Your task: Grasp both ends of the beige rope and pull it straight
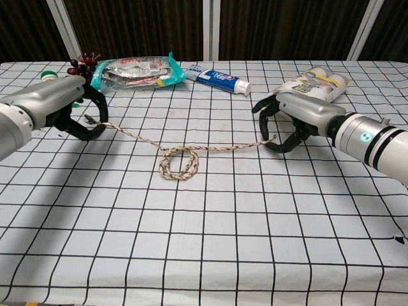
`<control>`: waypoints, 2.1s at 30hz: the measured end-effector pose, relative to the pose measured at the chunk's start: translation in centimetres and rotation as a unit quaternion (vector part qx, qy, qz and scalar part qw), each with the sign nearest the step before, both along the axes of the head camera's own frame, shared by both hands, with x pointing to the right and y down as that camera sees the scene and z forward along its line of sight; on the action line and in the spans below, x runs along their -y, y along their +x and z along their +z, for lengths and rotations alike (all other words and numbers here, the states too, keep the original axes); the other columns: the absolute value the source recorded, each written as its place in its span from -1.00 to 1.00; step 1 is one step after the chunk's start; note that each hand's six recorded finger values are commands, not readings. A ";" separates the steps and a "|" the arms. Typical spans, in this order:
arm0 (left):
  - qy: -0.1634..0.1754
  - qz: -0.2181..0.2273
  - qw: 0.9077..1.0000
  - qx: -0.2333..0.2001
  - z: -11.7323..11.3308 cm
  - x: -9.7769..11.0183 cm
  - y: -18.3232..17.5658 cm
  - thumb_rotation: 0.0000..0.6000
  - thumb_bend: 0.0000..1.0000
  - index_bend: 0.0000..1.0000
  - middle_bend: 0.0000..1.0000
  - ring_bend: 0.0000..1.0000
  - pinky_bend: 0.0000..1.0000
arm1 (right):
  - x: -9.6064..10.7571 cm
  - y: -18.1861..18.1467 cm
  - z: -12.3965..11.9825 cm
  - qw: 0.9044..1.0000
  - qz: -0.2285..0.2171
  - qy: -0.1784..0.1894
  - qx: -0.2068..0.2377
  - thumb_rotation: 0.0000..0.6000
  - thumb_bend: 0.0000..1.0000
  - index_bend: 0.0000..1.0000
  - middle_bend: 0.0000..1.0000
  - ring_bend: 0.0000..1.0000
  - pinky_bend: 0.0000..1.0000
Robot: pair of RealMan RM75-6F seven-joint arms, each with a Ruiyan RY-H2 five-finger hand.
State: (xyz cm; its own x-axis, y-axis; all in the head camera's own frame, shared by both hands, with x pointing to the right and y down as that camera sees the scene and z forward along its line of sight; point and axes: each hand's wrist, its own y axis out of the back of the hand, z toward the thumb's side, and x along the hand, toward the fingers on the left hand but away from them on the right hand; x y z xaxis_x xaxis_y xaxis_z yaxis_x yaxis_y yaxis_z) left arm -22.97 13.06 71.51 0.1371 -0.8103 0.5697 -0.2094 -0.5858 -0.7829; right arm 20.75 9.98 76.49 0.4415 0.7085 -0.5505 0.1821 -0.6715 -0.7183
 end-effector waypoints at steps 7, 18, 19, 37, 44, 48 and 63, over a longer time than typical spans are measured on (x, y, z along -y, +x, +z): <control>0.001 -0.013 1.000 0.006 -0.1 0.2 -1.3 1.00 -0.13 0.27 -0.34 -0.84 -0.66 | -0.3 0.5 -1.1 1.000 0.004 0.014 0.008 1.00 -0.32 0.29 -0.68 -1.00 -1.00; 0.002 -0.026 1.000 0.010 -0.3 0.3 -3.1 1.00 -0.13 0.28 -0.34 -0.84 -0.66 | -1.6 3.4 -3.9 0.999 0.024 0.044 0.002 1.00 -0.32 0.32 -0.67 -1.00 -1.00; 0.002 -0.027 1.000 0.009 -0.3 0.3 -3.3 1.00 -0.13 0.28 -0.34 -0.84 -0.66 | -1.8 4.2 -4.2 0.999 0.029 0.046 -0.003 1.00 -0.32 0.33 -0.67 -1.00 -1.00; -0.020 -0.034 0.999 -0.003 -0.7 -0.8 -6.4 1.00 -0.13 0.29 -0.34 -0.84 -0.66 | -5.1 15.1 -6.7 0.991 0.122 0.041 -0.041 1.00 -0.32 0.37 -0.63 -1.00 -1.00; -0.021 -0.030 0.999 -0.009 -0.5 -1.0 -7.5 1.00 -0.13 0.29 -0.34 -0.84 -0.66 | -6.0 18.0 -6.7 0.987 0.145 0.038 -0.050 1.00 -0.32 0.37 -0.63 -1.00 -1.00; -0.023 -0.029 0.999 -0.013 -0.3 -1.2 -8.0 1.00 -0.14 0.29 -0.34 -0.84 -0.66 | -6.7 19.3 -6.6 0.986 0.152 0.035 -0.058 1.00 -0.32 0.37 -0.63 -1.00 -1.00; -0.030 -0.035 0.999 -0.014 0.1 -1.3 -9.8 1.00 -0.14 0.29 -0.34 -0.84 -0.66 | -7.9 22.0 -6.5 0.982 0.178 0.023 -0.066 1.00 -0.32 0.38 -0.63 -1.00 -1.00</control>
State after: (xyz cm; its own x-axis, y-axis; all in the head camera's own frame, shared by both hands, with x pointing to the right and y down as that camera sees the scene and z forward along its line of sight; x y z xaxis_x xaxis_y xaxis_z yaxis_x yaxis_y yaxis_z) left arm -32.80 14.35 71.64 0.0982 -0.7825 0.6149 -0.2728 -0.6154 -0.7395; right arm 42.73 17.92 69.96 0.0891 0.8304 -0.5500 0.3028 -0.5487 -0.7793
